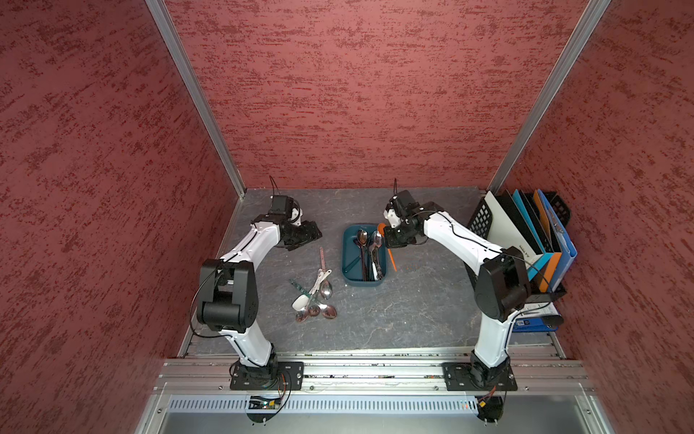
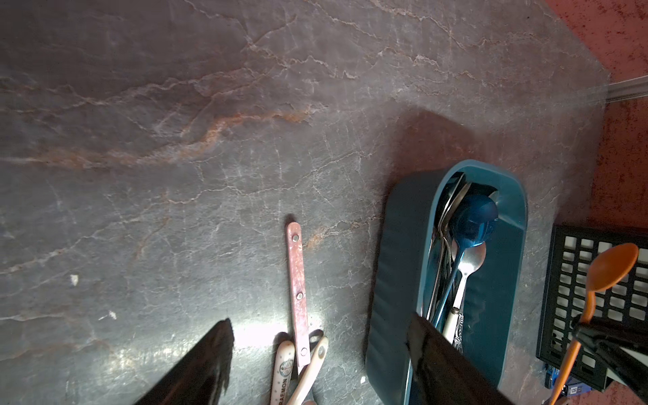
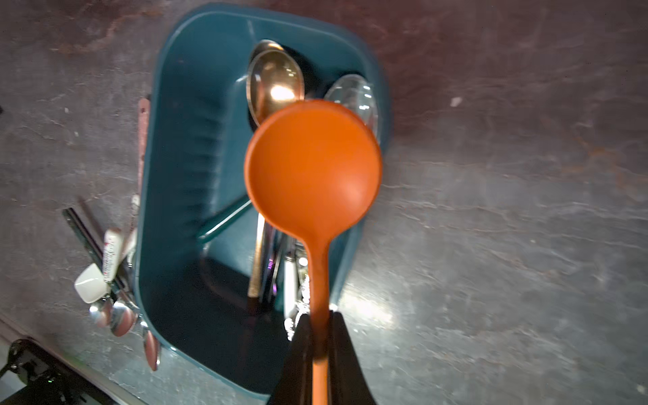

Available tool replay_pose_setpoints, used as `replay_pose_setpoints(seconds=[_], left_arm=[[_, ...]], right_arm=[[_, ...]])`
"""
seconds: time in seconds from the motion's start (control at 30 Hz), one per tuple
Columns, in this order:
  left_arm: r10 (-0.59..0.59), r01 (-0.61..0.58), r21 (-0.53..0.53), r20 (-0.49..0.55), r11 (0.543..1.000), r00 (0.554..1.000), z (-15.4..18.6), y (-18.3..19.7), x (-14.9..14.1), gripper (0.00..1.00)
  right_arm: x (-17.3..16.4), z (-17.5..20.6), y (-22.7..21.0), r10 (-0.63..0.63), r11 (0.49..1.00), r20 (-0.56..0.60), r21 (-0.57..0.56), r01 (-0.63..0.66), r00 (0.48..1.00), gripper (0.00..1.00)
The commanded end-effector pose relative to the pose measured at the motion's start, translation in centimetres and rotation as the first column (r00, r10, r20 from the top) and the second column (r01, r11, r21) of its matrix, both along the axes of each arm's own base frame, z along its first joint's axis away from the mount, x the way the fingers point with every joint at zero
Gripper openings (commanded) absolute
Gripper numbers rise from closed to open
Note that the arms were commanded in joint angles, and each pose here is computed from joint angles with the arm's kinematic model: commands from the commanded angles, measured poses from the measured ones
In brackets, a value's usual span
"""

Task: Put the spoon into the storage box
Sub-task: Pick up the spoon from the center of the board, then place the spoon in the storage box.

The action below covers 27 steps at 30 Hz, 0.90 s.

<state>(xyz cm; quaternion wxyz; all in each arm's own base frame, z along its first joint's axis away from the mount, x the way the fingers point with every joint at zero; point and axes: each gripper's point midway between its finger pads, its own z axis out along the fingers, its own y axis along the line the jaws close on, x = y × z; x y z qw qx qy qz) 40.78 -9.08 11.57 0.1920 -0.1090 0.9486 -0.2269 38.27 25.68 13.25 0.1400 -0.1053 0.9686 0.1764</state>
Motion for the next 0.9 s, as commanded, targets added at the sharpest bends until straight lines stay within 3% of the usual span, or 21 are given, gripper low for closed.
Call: replay_pose_setpoints(seconds=[0.0, 0.4, 0.6, 0.87], left_arm=[[0.011, -0.011, -0.020, 0.014, 1.000, 1.000, 0.6, 0.2, -0.3, 0.81], [-0.006, 0.007, 0.058, -0.016, 0.998, 1.000, -0.1, 0.7, -3.2, 0.81], [-0.075, 0.079, 0.088, -0.049, 0.993, 0.996, -0.6, -0.2, -5.6, 0.81], [-0.162, 0.177, 0.136, -0.113, 0.975, 0.980, -1.1, -2.1, -8.3, 0.79]], right_arm=[[0.6, -0.4, 2.2, -0.060, 0.996, -0.033, 0.069, 0.062, 0.998, 0.00], [2.0, -5.0, 3.6, -0.138, 0.988, -0.101, 0.052, 0.144, 0.985, 0.00], [2.5, -6.1, 3.7, -0.149, 0.988, -0.115, 0.032, 0.154, 0.982, 0.01], [2.8, -4.8, 2.7, -0.099, 0.995, -0.047, -0.030, 0.098, 0.994, 0.31]])
